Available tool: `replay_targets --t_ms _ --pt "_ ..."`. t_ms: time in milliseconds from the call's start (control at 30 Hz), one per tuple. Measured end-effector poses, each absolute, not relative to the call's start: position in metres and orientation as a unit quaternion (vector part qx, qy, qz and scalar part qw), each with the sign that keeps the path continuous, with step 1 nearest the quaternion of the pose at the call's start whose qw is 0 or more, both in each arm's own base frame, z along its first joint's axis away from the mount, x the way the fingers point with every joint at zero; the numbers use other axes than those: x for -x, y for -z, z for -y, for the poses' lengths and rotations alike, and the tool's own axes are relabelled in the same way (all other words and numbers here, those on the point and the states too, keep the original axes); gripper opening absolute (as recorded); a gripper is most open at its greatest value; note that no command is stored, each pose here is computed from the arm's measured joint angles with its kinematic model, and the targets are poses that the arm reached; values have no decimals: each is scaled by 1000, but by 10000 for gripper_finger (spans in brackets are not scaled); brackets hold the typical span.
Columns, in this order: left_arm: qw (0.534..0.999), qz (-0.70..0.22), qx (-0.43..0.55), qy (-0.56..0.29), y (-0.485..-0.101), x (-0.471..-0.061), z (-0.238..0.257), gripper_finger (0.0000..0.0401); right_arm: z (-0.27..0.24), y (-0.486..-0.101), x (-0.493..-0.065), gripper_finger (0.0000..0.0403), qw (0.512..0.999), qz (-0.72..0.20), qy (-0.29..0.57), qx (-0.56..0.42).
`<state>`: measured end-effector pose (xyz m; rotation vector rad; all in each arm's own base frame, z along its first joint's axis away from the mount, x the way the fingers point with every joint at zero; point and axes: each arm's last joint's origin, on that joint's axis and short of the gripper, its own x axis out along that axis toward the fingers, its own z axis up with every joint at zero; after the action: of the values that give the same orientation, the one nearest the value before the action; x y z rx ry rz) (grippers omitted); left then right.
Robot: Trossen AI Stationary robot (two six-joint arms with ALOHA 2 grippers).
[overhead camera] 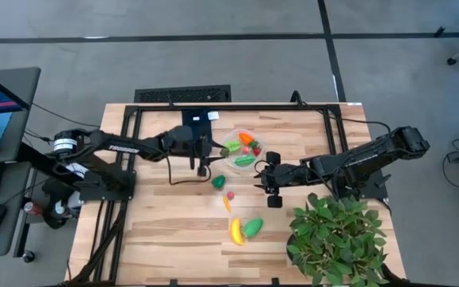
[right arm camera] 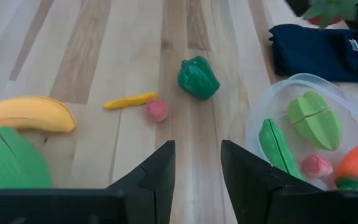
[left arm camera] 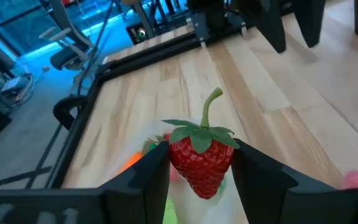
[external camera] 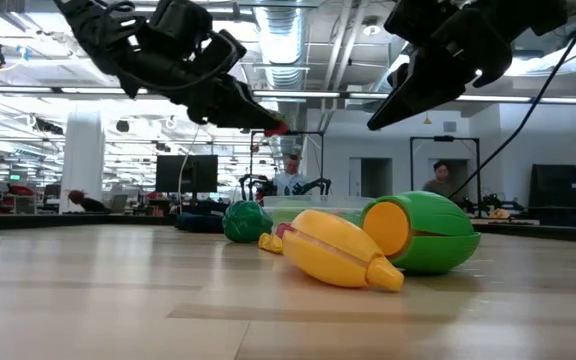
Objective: Pick and placing Produce into tupperware
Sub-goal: Put the red strawberry into the transparent container
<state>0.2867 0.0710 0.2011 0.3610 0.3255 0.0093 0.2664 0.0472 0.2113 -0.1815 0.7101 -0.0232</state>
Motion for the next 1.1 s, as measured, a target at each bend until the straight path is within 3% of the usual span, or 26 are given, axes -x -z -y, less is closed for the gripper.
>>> replay_targets --t_ms 700,1100 --pt "976 -124 -178 10 -204 -293 -105 149 -47 -213 -268 121 937 -336 10 95" --pt "962 -237 -129 33 -169 -348 -128 149 -47 -212 -267 121 935 -342 11 92"
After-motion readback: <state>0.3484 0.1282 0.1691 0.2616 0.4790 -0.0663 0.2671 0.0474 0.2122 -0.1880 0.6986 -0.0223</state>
